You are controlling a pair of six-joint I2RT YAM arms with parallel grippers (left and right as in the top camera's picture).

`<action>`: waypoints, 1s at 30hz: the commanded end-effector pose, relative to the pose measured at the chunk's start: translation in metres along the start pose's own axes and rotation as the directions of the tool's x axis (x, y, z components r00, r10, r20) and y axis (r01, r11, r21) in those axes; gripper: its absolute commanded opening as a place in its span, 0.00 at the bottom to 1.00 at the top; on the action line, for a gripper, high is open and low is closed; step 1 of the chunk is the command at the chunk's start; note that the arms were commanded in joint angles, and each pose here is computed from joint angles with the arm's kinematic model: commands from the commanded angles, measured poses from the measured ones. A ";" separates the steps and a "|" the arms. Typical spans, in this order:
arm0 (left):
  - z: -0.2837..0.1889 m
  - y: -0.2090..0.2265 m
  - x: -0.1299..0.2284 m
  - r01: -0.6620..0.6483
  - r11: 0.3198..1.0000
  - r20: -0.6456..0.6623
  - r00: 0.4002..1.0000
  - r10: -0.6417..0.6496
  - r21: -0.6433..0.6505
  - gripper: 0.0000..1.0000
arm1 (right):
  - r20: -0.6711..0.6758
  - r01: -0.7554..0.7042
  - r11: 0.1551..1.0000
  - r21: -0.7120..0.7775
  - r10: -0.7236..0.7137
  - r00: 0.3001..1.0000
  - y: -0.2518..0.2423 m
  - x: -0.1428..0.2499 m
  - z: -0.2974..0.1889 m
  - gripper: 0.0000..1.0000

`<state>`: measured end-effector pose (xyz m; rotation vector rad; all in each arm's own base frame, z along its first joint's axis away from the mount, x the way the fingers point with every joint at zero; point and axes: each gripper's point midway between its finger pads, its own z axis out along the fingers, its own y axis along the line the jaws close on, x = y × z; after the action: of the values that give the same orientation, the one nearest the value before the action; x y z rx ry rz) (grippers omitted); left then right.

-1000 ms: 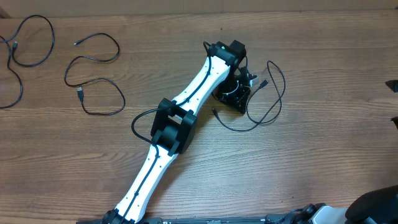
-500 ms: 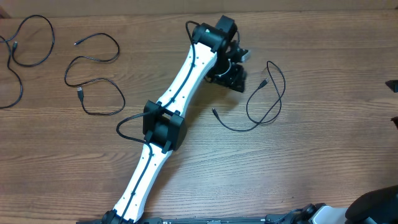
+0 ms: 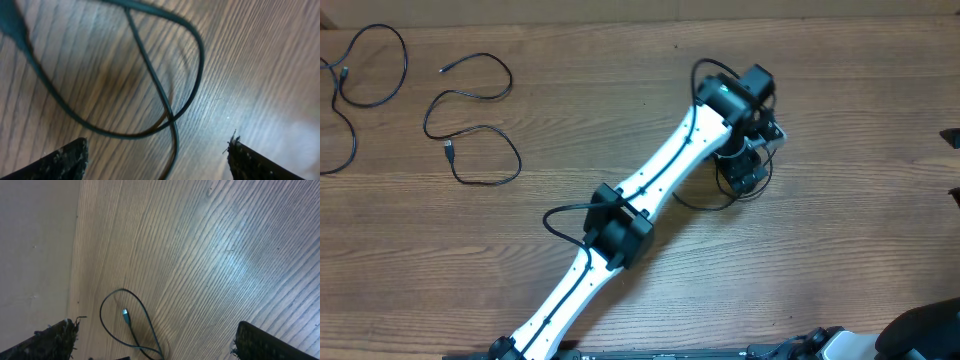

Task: Untangle cables

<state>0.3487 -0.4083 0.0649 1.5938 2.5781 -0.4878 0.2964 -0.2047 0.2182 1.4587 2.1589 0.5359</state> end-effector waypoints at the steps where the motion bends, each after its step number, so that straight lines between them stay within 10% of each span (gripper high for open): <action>1: -0.005 0.000 -0.001 -0.144 0.986 -0.030 0.989 0.142 -0.086 0.89 | 0.035 0.017 1.000 -0.013 -0.016 0.999 0.008 -0.005 -0.010 1.00; 9: 0.019 -0.006 0.003 -0.159 0.985 -0.059 0.986 0.155 -0.066 1.00 | 0.035 0.017 1.000 -0.013 -0.016 0.999 0.008 -0.005 -0.010 1.00; 30: 0.034 -0.019 0.004 -0.178 0.983 -0.078 0.982 0.174 -0.050 0.86 | 0.035 0.017 1.000 -0.013 -0.016 0.999 0.007 -0.005 -0.010 1.00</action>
<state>0.3348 -0.4148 0.0241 1.7859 2.5064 -0.3424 0.2963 -0.2046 0.2181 1.4598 2.1591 0.5364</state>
